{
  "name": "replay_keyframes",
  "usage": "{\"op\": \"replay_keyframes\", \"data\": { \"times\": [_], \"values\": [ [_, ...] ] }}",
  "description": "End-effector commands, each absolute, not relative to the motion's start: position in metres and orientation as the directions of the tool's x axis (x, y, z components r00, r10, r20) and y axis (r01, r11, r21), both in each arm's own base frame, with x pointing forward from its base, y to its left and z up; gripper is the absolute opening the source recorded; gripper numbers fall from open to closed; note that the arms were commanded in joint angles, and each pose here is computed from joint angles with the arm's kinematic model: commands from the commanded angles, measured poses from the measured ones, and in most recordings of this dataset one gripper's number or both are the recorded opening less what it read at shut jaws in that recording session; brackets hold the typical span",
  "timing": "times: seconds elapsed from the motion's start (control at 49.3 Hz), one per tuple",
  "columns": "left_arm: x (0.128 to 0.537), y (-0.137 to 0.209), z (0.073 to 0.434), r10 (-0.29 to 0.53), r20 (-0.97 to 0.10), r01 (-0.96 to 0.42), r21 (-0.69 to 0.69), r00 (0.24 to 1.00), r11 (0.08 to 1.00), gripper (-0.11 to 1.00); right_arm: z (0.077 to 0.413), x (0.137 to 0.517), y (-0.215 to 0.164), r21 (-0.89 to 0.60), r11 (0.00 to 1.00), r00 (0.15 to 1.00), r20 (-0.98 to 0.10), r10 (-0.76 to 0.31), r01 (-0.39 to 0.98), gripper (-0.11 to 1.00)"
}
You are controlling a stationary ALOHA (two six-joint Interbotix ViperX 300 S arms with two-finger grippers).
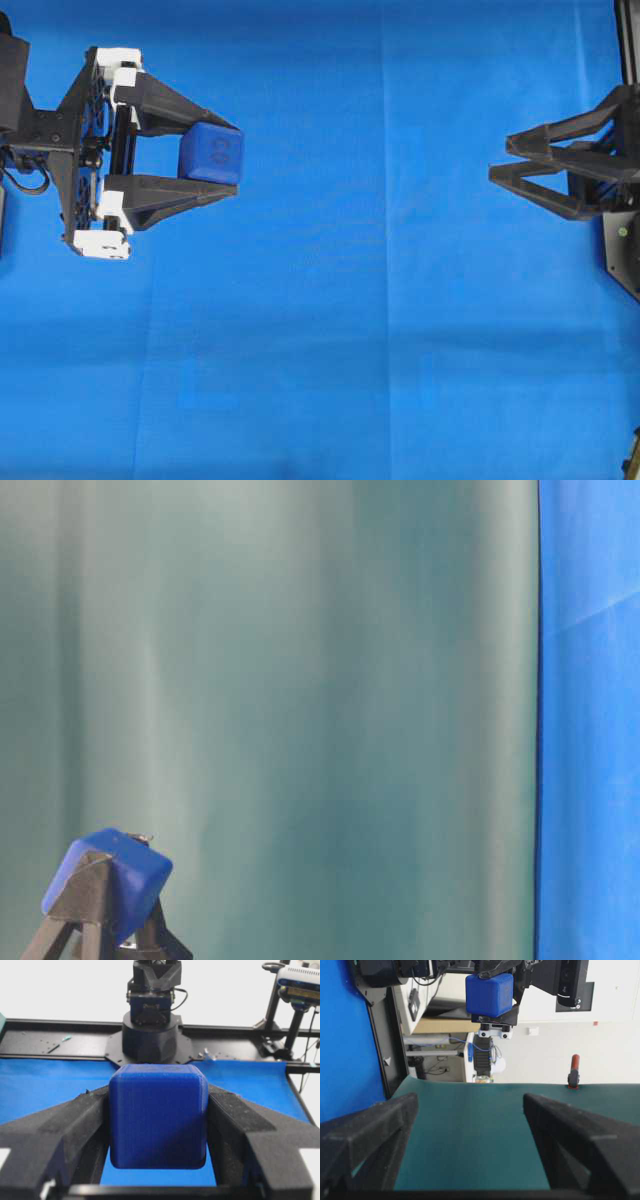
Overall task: Handover the blue block to the right arm after grasping it with the left arm, then place it in the designated position.
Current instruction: 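Reach the right gripper to the cube and close on it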
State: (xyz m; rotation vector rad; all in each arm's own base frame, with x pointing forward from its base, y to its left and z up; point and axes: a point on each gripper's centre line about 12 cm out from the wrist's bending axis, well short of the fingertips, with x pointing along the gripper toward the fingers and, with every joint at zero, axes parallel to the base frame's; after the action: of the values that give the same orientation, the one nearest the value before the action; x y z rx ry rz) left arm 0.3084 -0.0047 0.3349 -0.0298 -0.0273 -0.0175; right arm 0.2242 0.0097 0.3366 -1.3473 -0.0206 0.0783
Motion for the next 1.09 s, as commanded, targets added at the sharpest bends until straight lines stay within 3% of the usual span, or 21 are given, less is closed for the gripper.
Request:
{"op": "replay_keyframes", "data": {
  "times": [0.0,1.075],
  "values": [
    [0.303,-0.005,0.349,-0.02,0.072,0.022,-0.031,0.997,0.999,0.48,0.35,0.231,0.011,-0.974,0.224,0.997,-0.008,0.075,-0.025,0.94],
    [0.303,-0.007,0.346,-0.026,0.049,0.027,-0.034,0.998,0.999,0.48,0.375,0.391,0.019,-0.979,0.189,0.989,-0.057,0.134,-0.082,0.94]
  ]
}}
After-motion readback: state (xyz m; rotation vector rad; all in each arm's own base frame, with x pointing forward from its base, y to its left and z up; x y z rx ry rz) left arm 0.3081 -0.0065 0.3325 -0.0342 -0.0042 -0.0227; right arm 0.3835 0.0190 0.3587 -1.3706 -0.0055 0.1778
